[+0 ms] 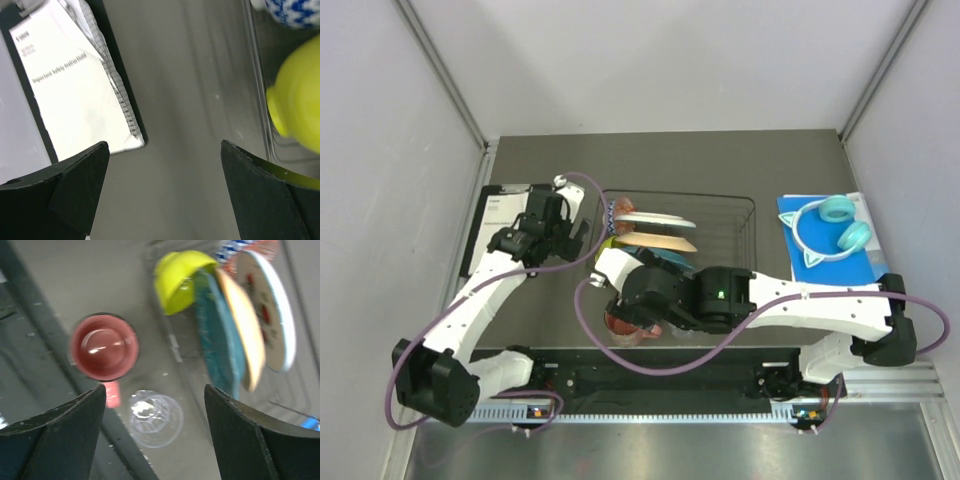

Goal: Load the mixed dishes into the dish rack

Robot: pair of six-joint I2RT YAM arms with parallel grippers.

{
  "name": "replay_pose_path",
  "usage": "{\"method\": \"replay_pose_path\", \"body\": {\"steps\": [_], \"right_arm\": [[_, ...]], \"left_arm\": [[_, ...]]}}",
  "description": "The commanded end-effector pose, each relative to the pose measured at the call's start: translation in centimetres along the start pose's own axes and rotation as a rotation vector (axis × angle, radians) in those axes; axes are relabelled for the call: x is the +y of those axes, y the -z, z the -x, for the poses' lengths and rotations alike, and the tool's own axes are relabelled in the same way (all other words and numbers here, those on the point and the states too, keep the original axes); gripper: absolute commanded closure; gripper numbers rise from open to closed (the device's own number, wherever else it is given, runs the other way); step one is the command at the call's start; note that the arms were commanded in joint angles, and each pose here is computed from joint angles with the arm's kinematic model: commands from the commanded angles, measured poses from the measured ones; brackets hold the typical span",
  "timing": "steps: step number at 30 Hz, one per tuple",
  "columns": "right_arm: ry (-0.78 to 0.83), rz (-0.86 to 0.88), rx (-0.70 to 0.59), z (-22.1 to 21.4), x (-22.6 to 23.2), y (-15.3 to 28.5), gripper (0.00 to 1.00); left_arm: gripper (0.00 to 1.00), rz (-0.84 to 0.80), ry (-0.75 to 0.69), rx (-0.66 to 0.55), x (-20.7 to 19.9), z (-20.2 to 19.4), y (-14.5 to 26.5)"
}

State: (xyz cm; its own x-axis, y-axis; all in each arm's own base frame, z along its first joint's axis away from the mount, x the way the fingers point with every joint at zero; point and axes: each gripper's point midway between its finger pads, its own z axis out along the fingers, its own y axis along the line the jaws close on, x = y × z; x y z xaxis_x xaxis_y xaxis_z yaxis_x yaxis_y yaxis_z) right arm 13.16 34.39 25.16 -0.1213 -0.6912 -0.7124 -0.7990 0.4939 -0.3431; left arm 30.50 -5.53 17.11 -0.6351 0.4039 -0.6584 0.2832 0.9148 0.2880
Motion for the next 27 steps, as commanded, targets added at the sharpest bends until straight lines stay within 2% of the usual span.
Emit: {"method": "replay_pose_path", "body": {"steps": [1, 7, 13, 19, 23, 27], "right_arm": [[0.007, 0.210, -0.056, 1.2, 3.8, 0.4, 0.22], [0.054, 0.275, 0.013, -1.1, 6.6, -1.8, 0.26], [0.080, 0.239, 0.099, -4.5, 6.9, -3.5, 0.32], [0.034, 0.217, 0.071, -6.0, 6.2, -3.0, 0.34], [0.025, 0.234, 0.068, -6.8, 6.7, -3.5, 0.34], [0.031, 0.254, 0.073, -7.6, 7.5, -4.2, 0.35]], "left_arm": [[0.03, -0.051, 0.065, 0.003, -0.4, -1.5, 2.6], [0.02, -0.013, -0.004, -0.061, 1.3, -1.7, 6.1], [0.02, -0.003, -0.032, -0.139, 1.9, -1.3, 8.2], [0.04, -0.066, -0.114, -0.208, 1.3, 0.0, 9.9], [0.04, -0.040, -0.125, -0.210, 1.9, 0.7, 9.8], [0.04, -0.096, -0.124, -0.214, 1.1, 1.3, 10.2]]}}
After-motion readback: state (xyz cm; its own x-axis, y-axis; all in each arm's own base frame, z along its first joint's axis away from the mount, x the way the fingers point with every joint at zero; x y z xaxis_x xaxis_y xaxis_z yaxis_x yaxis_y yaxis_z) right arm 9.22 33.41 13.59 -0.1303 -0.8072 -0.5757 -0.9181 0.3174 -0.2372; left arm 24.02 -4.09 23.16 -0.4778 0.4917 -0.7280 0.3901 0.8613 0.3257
